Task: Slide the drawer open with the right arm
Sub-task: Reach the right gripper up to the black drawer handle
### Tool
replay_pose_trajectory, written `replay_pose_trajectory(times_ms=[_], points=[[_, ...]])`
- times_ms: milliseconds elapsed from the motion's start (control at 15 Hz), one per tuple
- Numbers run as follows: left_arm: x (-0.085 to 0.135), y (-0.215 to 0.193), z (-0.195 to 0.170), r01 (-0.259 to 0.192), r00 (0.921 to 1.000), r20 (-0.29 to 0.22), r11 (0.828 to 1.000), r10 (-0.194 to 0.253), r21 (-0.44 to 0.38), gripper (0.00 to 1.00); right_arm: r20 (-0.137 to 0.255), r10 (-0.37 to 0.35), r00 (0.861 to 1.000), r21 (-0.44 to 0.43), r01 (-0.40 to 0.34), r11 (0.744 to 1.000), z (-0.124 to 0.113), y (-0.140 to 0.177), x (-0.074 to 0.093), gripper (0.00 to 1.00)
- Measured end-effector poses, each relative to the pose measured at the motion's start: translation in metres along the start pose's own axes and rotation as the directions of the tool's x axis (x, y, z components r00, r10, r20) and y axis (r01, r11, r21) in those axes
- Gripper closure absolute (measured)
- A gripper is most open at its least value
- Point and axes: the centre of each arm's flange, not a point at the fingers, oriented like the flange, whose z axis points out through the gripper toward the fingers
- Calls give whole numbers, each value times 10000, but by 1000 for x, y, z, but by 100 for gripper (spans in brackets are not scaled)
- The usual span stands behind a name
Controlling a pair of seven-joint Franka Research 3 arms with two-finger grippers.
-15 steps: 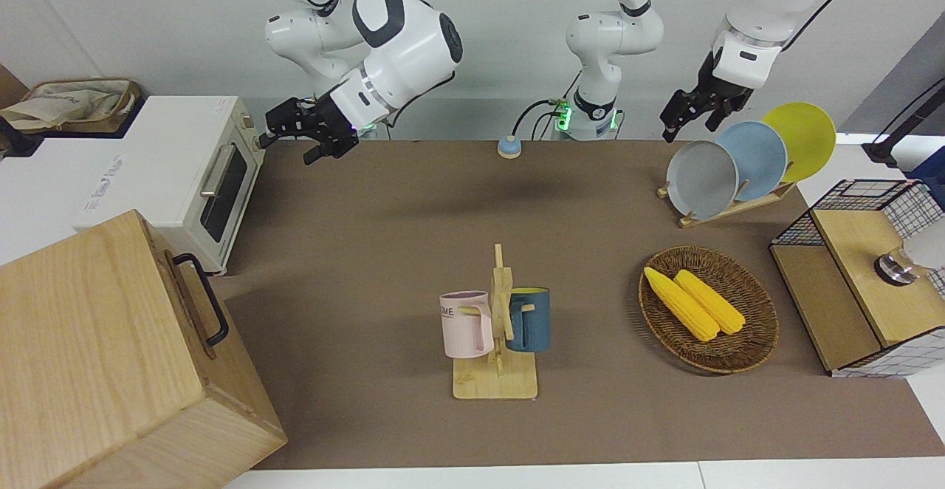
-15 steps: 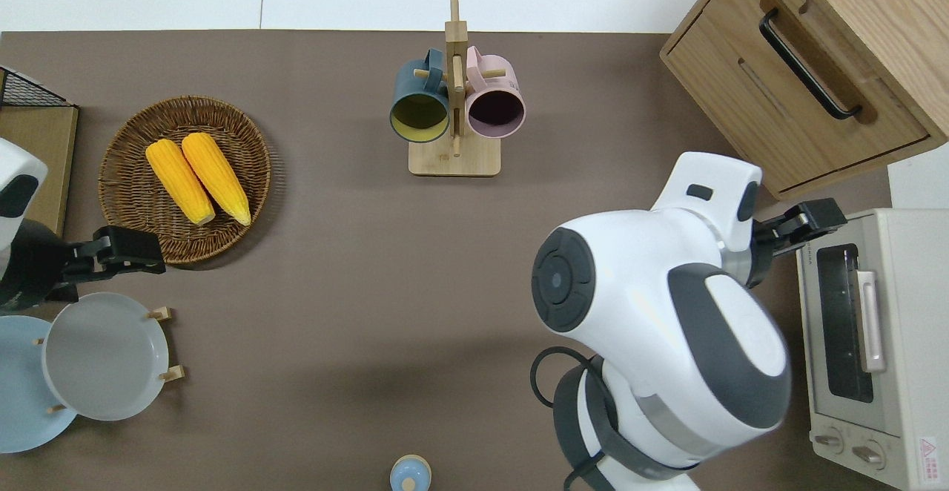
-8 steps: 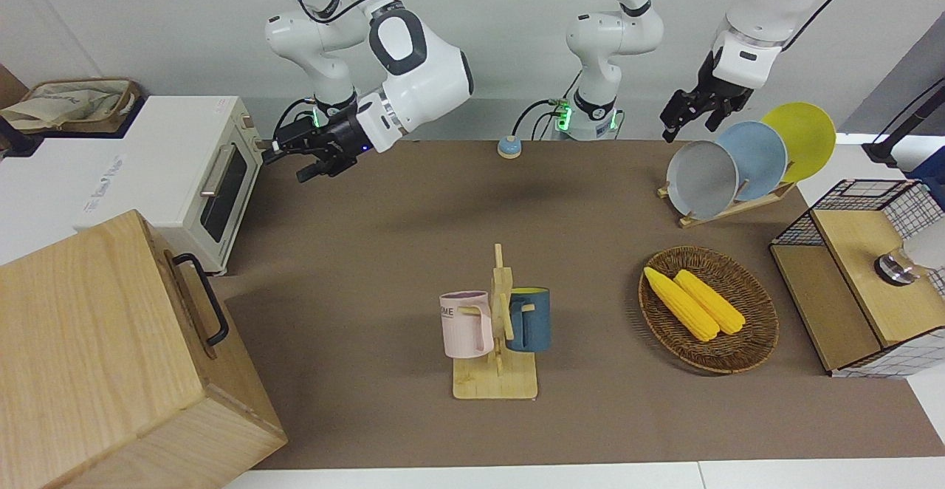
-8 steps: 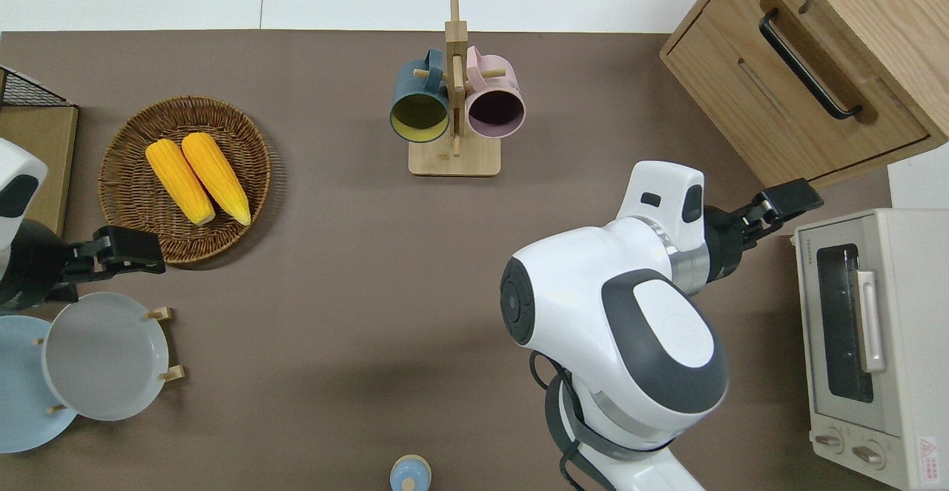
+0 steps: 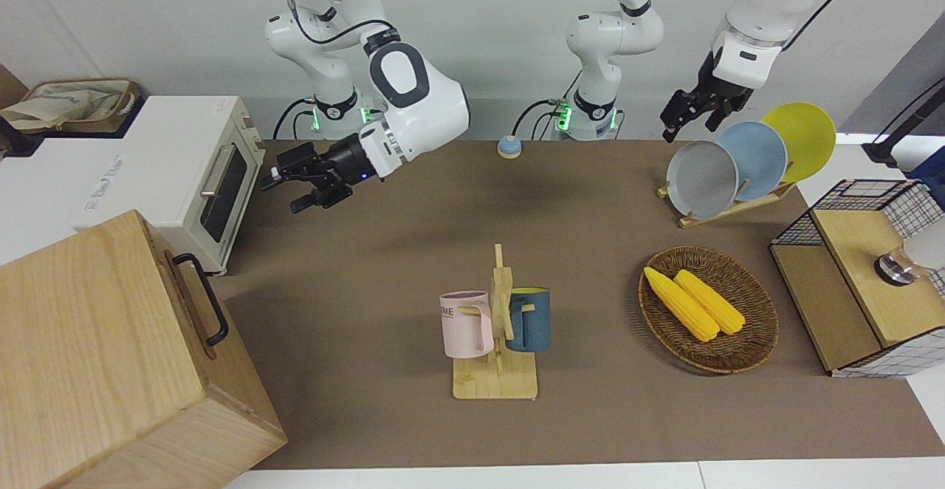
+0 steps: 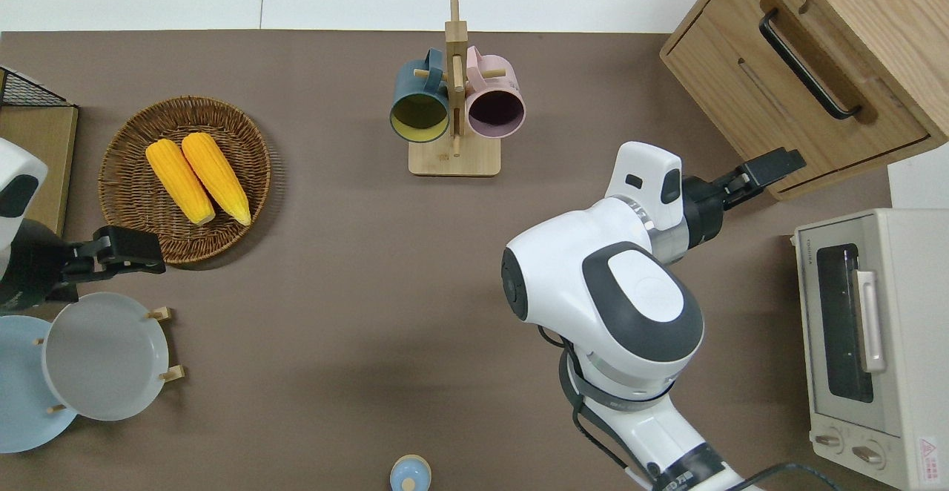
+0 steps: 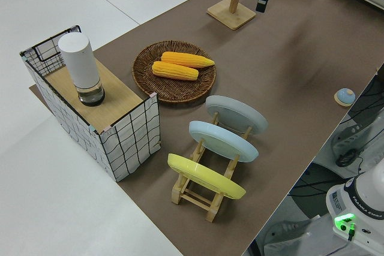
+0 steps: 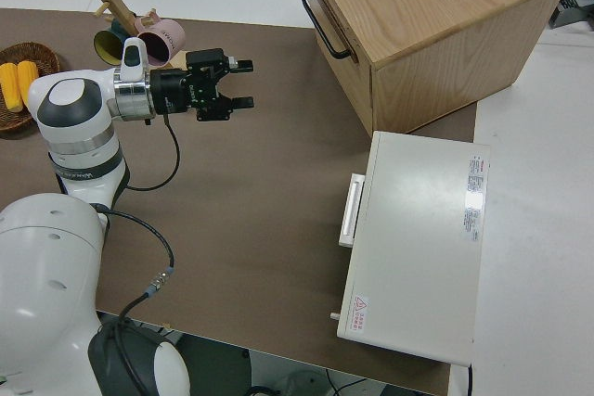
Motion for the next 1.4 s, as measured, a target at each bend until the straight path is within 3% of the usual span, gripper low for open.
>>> replay_pose_trajectory(times_ms=[600, 1000, 1400], points=[[0, 0, 0, 0, 10000, 0, 10000, 0, 0, 0, -809, 687, 9943, -405, -722, 9966, 59, -1, 19, 4], [0, 0, 0, 0, 10000, 0, 10000, 0, 0, 0, -1219, 698, 9901, -603, -776, 9952, 88, -14, 30, 6], [0, 0, 0, 0, 10000, 0, 10000, 0, 0, 0, -1699, 515, 9841, -1025, -697, 9923, 121, -3, 31, 10]])
